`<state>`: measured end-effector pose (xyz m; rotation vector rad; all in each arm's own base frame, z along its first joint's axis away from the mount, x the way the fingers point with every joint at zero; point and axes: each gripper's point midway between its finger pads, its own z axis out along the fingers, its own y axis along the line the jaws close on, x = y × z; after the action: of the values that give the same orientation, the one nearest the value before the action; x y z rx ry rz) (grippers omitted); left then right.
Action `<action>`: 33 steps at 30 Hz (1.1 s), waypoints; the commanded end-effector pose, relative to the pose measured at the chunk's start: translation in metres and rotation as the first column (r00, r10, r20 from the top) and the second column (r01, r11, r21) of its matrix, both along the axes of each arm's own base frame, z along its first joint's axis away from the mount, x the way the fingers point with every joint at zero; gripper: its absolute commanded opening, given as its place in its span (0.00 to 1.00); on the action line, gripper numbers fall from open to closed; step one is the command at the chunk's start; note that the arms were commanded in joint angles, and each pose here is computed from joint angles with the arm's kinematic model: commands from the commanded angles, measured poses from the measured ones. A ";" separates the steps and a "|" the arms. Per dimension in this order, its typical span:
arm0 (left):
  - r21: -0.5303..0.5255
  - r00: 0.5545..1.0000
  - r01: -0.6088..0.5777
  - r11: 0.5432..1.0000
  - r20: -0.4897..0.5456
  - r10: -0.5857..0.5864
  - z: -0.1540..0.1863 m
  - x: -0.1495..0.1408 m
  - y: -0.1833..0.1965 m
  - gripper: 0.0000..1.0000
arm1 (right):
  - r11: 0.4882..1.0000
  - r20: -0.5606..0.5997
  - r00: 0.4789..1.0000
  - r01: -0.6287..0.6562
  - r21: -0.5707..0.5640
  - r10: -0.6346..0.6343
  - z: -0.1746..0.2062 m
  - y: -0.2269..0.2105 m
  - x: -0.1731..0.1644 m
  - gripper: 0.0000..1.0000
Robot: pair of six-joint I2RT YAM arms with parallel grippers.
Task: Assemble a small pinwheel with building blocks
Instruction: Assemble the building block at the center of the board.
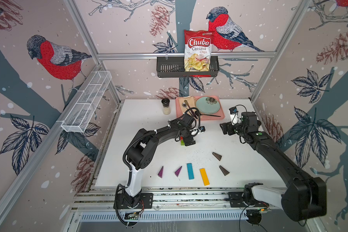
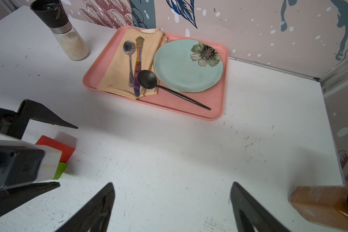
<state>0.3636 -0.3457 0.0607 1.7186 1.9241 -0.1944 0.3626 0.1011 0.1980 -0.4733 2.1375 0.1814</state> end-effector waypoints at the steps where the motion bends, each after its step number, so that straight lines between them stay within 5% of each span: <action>1: 0.007 0.998 -0.044 0.999 0.049 0.043 0.005 0.012 -0.003 0.96 | 1.000 0.009 1.000 -0.005 0.010 0.005 0.002 0.002 0.001 0.89; 33: 0.087 0.986 -0.122 0.989 0.124 0.111 -0.002 0.021 0.014 0.96 | 1.000 0.010 1.000 -0.010 0.017 0.010 0.004 0.004 0.003 0.91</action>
<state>0.3807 -0.3292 0.0514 1.6569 1.9811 0.0430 0.3636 0.1013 0.1958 -0.4741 2.1439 0.1829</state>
